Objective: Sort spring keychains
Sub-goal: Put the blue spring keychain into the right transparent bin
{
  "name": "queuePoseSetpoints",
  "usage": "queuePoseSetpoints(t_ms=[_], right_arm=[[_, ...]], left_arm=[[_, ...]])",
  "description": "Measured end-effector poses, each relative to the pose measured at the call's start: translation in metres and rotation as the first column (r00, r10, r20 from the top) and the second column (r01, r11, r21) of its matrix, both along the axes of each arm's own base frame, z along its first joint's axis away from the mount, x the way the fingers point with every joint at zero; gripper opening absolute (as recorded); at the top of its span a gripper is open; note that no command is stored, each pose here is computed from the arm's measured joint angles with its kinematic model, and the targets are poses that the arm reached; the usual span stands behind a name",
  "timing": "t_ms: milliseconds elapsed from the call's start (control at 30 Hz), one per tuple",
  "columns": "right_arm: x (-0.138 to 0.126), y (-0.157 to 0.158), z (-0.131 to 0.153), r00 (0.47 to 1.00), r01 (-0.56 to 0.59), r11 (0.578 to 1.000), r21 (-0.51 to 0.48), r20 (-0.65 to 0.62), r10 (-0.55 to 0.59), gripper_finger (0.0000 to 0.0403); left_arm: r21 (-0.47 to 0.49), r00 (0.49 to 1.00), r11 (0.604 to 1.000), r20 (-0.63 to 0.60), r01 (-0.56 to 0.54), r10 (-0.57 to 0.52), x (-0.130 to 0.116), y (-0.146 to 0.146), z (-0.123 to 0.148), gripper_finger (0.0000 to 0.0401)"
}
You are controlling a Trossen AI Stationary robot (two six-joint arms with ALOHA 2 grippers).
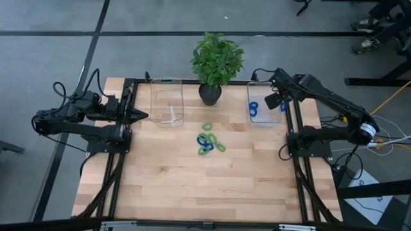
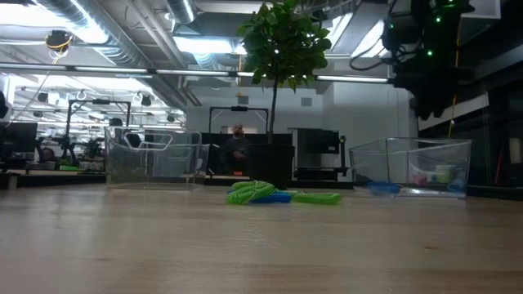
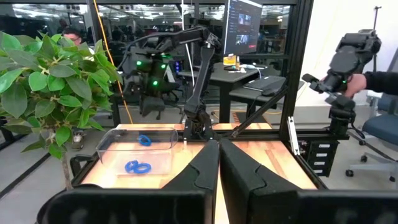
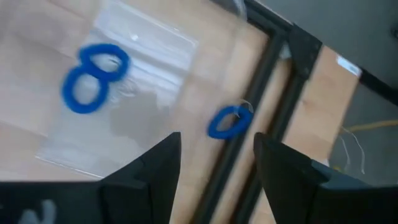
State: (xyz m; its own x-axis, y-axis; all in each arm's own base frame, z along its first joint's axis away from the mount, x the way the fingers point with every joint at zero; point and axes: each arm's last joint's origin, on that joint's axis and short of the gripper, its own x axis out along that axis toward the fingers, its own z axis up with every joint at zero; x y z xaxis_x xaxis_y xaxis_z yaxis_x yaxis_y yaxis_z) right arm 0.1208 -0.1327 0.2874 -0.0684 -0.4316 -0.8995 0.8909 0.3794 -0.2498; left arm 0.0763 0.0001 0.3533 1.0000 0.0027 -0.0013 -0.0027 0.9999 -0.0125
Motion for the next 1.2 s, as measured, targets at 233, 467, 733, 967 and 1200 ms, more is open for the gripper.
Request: queuePoseSetpoints(t_ms=[233,467,733,967,1200], right_arm=[[-0.019,-0.011,-0.001,0.998,0.060,0.997,0.045,-0.036,-0.058,0.0201],[-0.019,-0.010,0.001,0.998,0.056,0.997,0.054,-0.012,-0.056,0.0201],[-0.024,-0.011,-0.002,0.991,0.131,0.987,0.091,0.013,-0.133,0.0188],[-0.033,-0.009,-0.011,0.961,0.274,0.952,0.135,-0.012,-0.275,0.0157],[-0.035,-0.007,-0.029,0.864,0.493,0.856,0.153,0.026,-0.502,0.0153]], left_arm=[[0.000,1.000,1.000,0.000,0.000,0.000,0.000,0.000,0.000,0.0009],[0.000,1.000,1.000,0.000,0.000,0.000,0.000,0.000,0.000,0.0012],[0.000,1.000,1.000,0.000,0.000,0.000,0.000,0.000,0.000,0.0008],[0.000,1.000,1.000,0.000,0.000,0.000,0.000,0.000,0.000,0.0013],[0.000,1.000,1.000,0.000,0.000,0.000,0.000,0.000,0.000,0.0008]])
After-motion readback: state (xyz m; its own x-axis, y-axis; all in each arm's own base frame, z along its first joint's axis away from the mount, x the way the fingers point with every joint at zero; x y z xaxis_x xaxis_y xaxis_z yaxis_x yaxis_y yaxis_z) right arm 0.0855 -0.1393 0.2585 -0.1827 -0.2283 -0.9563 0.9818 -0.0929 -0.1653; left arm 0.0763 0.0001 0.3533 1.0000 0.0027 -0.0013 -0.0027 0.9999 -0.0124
